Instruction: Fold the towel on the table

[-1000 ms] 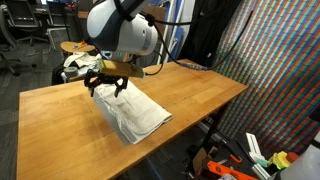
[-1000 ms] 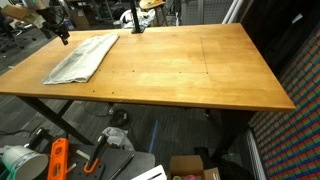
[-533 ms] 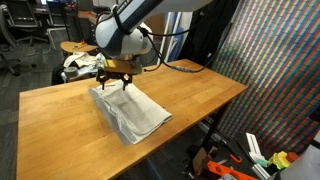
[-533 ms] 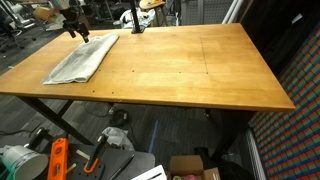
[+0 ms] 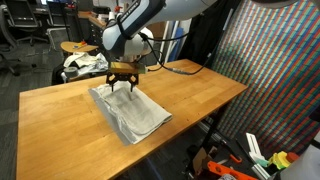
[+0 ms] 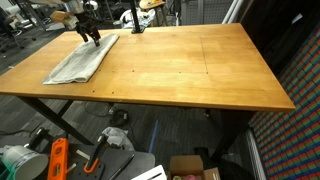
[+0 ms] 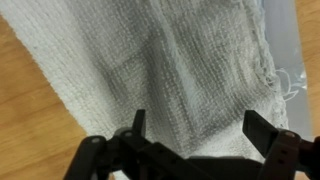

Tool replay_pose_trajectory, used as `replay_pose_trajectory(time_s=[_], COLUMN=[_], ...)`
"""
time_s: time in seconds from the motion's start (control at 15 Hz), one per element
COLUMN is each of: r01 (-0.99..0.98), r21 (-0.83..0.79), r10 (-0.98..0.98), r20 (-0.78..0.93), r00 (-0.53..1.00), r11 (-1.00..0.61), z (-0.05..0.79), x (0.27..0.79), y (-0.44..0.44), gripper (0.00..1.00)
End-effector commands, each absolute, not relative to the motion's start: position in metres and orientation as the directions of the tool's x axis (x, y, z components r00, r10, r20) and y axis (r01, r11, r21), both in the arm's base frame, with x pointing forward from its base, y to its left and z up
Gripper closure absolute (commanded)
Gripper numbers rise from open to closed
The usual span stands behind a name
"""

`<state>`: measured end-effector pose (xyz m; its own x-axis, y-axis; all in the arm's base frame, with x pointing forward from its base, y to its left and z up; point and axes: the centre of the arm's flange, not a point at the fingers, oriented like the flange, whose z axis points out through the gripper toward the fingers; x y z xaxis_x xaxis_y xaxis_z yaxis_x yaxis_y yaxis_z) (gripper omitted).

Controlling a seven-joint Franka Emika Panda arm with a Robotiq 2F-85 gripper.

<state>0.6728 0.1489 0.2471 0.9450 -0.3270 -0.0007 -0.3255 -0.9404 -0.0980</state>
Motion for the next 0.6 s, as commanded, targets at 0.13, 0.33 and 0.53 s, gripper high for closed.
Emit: replay_pose_trajectory(time_s=[0.13, 0.33, 0.53], r01=[-0.366, -0.387, -0.410], r21=[-0.104, -0.122, -0.141], r10=[-0.359, -0.376, -0.396], r20=[-0.075, -0.106, -0.120], r00=[0.930, 0.921, 0.911], r11=[-0.925, -0.914, -0.901], z=[0.235, 0.231, 0.231], x=[0.695, 0.696, 0.698], y=[0.128, 0.113, 0.099], gripper=[0.00, 0.00, 0.00])
